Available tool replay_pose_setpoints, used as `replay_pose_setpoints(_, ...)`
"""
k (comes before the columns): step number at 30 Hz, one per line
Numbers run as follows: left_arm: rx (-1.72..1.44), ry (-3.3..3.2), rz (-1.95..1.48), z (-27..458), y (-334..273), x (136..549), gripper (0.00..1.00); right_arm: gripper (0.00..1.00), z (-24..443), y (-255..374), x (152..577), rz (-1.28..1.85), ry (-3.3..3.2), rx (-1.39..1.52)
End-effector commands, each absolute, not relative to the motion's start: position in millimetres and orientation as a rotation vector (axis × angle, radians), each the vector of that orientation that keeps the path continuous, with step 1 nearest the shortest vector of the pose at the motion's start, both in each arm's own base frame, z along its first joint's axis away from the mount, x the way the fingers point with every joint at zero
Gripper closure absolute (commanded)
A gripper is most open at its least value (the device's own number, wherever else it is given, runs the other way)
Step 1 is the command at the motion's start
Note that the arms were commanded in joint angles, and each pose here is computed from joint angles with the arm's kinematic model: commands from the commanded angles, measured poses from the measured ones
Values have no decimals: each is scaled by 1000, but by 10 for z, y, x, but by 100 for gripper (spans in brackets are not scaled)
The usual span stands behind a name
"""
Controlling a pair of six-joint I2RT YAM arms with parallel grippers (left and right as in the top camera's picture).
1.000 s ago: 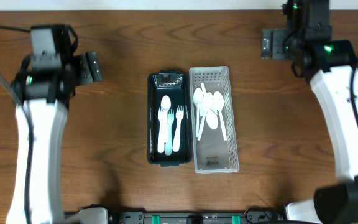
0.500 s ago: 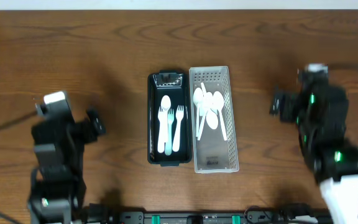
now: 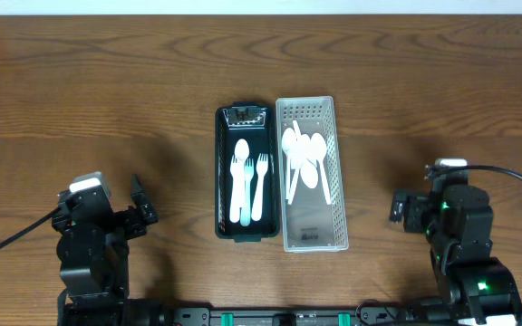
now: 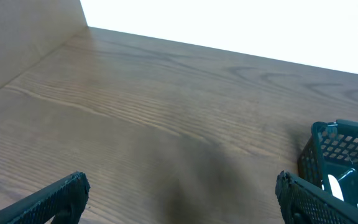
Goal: Pack container
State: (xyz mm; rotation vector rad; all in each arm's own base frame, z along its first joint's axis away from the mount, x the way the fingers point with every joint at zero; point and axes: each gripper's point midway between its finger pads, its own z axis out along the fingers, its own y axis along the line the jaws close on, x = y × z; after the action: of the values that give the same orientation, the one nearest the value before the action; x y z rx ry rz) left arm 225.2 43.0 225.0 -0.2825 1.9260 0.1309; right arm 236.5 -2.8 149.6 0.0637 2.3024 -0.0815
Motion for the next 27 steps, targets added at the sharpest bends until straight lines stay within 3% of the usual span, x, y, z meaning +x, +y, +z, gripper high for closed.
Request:
replay_pose_setpoints(1,-274,1922,147,2257,442,2248,2,1,1382,-39,2258,-85,2361,74)
replay_pose_setpoints(18,-275,1922,147,2258,442,2249,2,1,1174,-67,2006,-109,2492,65)
replay_pose_setpoints(27,-274,1922,147,2257,442,2249,2,1,1577,-71,1813,-66,2258,62)
